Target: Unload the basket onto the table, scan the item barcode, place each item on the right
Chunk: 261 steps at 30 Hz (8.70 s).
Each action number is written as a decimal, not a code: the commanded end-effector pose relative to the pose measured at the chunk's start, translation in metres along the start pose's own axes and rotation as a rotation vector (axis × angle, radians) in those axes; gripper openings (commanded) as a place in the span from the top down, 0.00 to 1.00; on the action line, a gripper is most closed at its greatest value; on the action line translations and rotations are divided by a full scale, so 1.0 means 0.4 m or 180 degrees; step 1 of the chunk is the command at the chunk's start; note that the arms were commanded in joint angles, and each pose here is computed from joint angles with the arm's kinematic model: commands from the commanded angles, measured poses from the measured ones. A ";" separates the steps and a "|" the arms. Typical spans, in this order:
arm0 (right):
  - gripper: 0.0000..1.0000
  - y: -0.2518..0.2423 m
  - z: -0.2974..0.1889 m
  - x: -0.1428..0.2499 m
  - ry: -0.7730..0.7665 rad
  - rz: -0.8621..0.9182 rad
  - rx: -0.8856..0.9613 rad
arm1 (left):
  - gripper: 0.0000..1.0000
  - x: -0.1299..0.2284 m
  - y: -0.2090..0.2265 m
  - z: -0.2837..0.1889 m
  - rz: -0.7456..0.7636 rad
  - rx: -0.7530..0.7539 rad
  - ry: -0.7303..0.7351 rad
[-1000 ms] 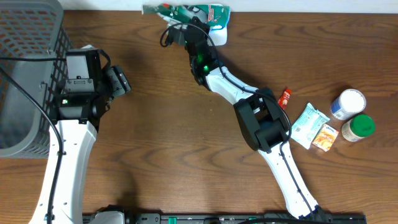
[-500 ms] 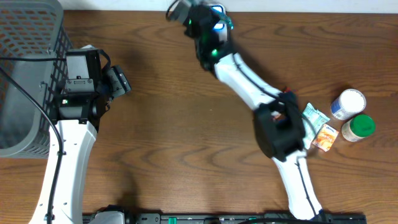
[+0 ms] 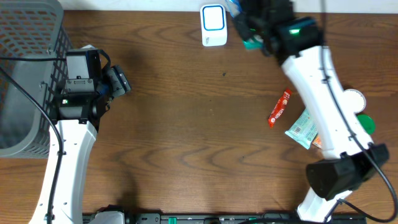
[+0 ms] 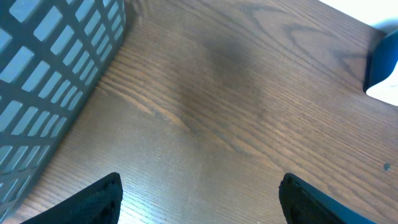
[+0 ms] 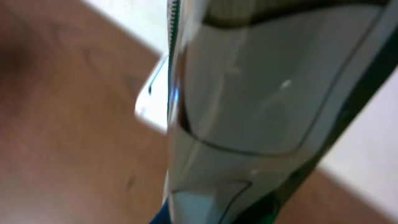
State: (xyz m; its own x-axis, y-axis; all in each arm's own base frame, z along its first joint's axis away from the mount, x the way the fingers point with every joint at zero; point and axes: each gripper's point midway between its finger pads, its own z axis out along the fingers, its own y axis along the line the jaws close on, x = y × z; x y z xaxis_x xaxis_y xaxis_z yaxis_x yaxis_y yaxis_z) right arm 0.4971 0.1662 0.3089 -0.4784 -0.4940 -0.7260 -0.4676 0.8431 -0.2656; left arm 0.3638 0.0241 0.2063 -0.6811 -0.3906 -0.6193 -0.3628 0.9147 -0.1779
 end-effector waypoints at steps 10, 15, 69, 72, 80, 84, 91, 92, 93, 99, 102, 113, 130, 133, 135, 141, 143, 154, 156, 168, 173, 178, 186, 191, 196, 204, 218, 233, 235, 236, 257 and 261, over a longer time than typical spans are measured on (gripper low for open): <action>0.99 -0.201 -0.048 0.372 0.1318 0.1226 -0.0118 | 0.18 -0.015 0.004 -0.003 -0.0017 -0.0035 -0.0042; 0.99 -0.222 0.026 0.556 0.1727 0.1554 -0.0096 | 0.19 -0.015 0.003 -0.003 -0.0017 -0.0034 -0.0042; 0.01 -0.301 -0.005 0.595 0.1307 0.1512 0.0485 | 0.19 -0.015 0.003 -0.003 -0.0016 -0.0034 -0.0042; 0.01 -0.301 -0.005 0.595 0.1307 0.1512 0.0484 | 0.19 -0.015 0.003 -0.003 -0.0017 -0.0035 -0.0043; 0.01 -0.301 -0.002 0.598 0.1317 0.1514 0.0481 | 0.19 -0.015 0.003 -0.003 -0.0016 -0.0034 -0.0042; 0.01 -0.299 -0.002 0.597 0.1316 0.1509 0.0477 | 0.19 -0.015 0.003 -0.003 -0.0016 -0.0034 -0.0042; 0.01 -0.273 -0.115 0.487 0.0950 0.1358 0.0531 | 0.19 -0.015 0.003 -0.003 -0.0015 -0.0033 -0.0041; 0.01 -0.265 -0.145 0.457 0.0829 0.1310 0.0547 | 0.19 -0.015 0.003 -0.003 -0.0016 -0.0034 -0.0043; 0.01 -0.255 -0.183 0.420 0.0675 0.1252 0.0567 | 0.19 -0.015 0.003 -0.003 -0.0015 -0.0034 -0.0042; 0.01 -0.228 -0.425 0.287 -0.0094 0.0986 0.0872 | 0.18 -0.015 0.003 -0.003 -0.0015 -0.0033 -0.0041; 0.01 -0.211 -0.546 0.247 -0.0472 0.0882 0.1000 | 0.19 -0.015 0.003 -0.003 -0.0016 -0.0034 -0.0042; 0.01 -0.095 -0.902 0.291 -0.1306 0.0790 0.1243 | 0.19 -0.015 0.003 -0.003 -0.0016 -0.0033 -0.0041; 0.01 0.132 -0.906 0.564 -0.1761 0.0607 0.0916 | 0.19 -0.015 0.003 -0.003 -0.0016 -0.0033 -0.0041; 0.01 0.129 -0.862 0.576 -0.1884 0.0584 0.0962 | 0.19 -0.015 0.003 -0.003 -0.0016 -0.0033 -0.0043; 0.01 0.122 -0.837 0.574 -0.2006 0.0560 0.1007 | 0.19 -0.015 0.003 -0.003 -0.0016 -0.0034 -0.0043; 0.01 0.085 -0.765 0.531 -0.2288 0.0500 0.1096 | 0.19 -0.015 0.003 -0.003 -0.0016 -0.0034 -0.0043; 0.01 0.068 -0.754 0.505 -0.2500 0.0458 0.1174 | 0.18 -0.015 0.003 -0.003 -0.0016 -0.0033 -0.0041; 0.01 0.015 -0.666 0.491 -0.3464 0.0618 0.1449 | 0.19 -0.015 0.003 -0.003 -0.0016 -0.0034 -0.0043; 0.01 0.014 -0.636 0.509 -0.3450 0.0680 0.1430 | 0.19 -0.015 0.003 -0.003 -0.0016 -0.0034 -0.0043; 0.01 0.009 -0.505 0.599 -0.3154 0.1090 0.1344 | 0.19 -0.015 0.003 -0.003 -0.0016 -0.0034 -0.0042; 0.01 0.021 -0.422 0.657 -0.2654 0.1246 0.1207 | 0.18 -0.015 0.003 -0.003 -0.0015 -0.0034 -0.0043; 0.01 0.045 -0.344 0.730 -0.2103 0.1366 0.1077 | 0.19 -0.015 0.003 -0.003 -0.0016 -0.0034 -0.0042; 0.01 0.059 -0.310 0.772 -0.1807 0.1359 0.1040 | 0.18 -0.015 0.003 -0.003 -0.0016 -0.0034 -0.0042; 0.01 0.059 -0.310 0.772 -0.1807 0.1354 0.1040 | 0.19 -0.015 0.003 -0.003 -0.0015 -0.0034 -0.0042; 0.01 0.059 -0.310 0.772 -0.1805 0.1354 0.1040 | 0.18 -0.015 0.003 -0.003 -0.0016 -0.0034 -0.0043; 0.01 0.059 -0.310 0.772 -0.1805 0.1354 0.1040 | 0.19 -0.015 0.003 -0.003 -0.0016 -0.0033 -0.0043; 0.01 0.059 -0.310 0.772 -0.1805 0.1354 0.1040 | 0.19 -0.015 0.003 -0.003 -0.0016 -0.0034 -0.0043; 0.01 0.059 -0.310 0.772 -0.1805 0.1354 0.1040 | 0.19 -0.062 0.000 -0.141 -0.0033 0.0144 -0.0515; 0.01 0.059 -0.310 0.772 -0.1805 0.1354 0.1040 | 0.19 -0.073 0.004 -0.191 -0.0060 0.0204 -0.0684; 0.01 0.059 -0.310 0.772 -0.1805 0.1354 0.1040 | 0.19 -0.077 0.005 -0.223 -0.0070 0.0244 -0.0784; 0.01 0.059 -0.310 0.772 -0.1805 0.1354 0.1040 | 0.19 0.136 0.125 -0.573 -0.0206 0.0703 -0.2017; 0.01 0.059 -0.310 0.772 -0.1805 0.1354 0.1040 | 0.19 0.190 0.150 -0.524 -0.0224 0.0639 -0.2012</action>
State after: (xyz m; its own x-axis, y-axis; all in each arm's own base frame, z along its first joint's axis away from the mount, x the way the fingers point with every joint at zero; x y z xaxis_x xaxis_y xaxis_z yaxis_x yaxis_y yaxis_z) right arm 0.2463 0.0095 0.1573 -0.0729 -0.0013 -0.9973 -0.0549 0.9985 0.0027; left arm 0.1579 0.0225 0.3261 -0.1319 -0.3785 -0.9162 -0.1954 0.9160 -0.3503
